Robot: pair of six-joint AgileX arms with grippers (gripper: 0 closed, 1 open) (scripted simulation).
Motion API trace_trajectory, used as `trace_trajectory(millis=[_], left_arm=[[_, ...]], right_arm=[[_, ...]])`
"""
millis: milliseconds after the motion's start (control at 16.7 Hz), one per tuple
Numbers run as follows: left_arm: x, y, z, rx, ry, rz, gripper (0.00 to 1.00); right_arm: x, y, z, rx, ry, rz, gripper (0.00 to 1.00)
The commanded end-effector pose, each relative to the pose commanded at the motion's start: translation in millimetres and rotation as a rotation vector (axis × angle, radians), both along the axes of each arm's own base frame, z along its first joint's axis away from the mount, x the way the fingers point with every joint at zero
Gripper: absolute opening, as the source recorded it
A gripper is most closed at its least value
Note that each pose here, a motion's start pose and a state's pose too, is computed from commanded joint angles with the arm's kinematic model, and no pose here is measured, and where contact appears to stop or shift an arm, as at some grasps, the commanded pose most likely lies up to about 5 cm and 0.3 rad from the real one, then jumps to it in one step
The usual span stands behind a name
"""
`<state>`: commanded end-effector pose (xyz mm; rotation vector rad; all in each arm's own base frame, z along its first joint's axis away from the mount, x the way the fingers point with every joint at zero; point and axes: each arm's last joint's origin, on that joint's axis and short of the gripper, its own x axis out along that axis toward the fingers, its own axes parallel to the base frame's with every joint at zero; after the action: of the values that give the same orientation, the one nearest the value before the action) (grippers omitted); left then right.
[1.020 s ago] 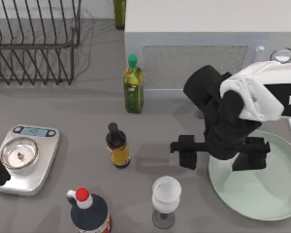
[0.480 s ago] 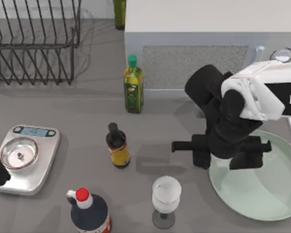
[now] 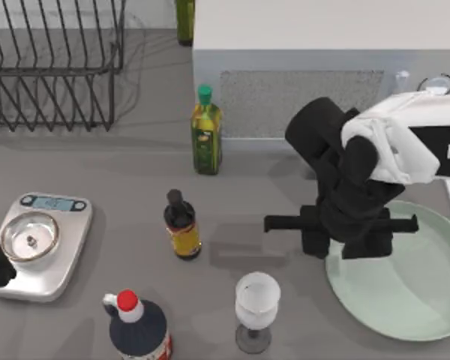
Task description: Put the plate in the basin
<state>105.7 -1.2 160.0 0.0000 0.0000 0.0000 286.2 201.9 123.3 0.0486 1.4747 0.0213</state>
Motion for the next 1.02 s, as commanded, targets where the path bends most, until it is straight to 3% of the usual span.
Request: trace_trajectory(millis=[180,360,780,1020], left_arm=[[0,0,0,0.000,0.000,0.000,1.00],[0,0,0,0.000,0.000,0.000,1.00],[0,0,0,0.000,0.000,0.000,1.00],[0,0,0,0.000,0.000,0.000,1.00]], right_arm=[[5,7,12,-0.004,0.008,0.005,0.00],[16,19,45,-0.012,0.021,0.010,0.00],[18,19,193,-0.012,0.020,0.006,0.00],[3,3,242,-0.002,0.004,0.001,0.00]])
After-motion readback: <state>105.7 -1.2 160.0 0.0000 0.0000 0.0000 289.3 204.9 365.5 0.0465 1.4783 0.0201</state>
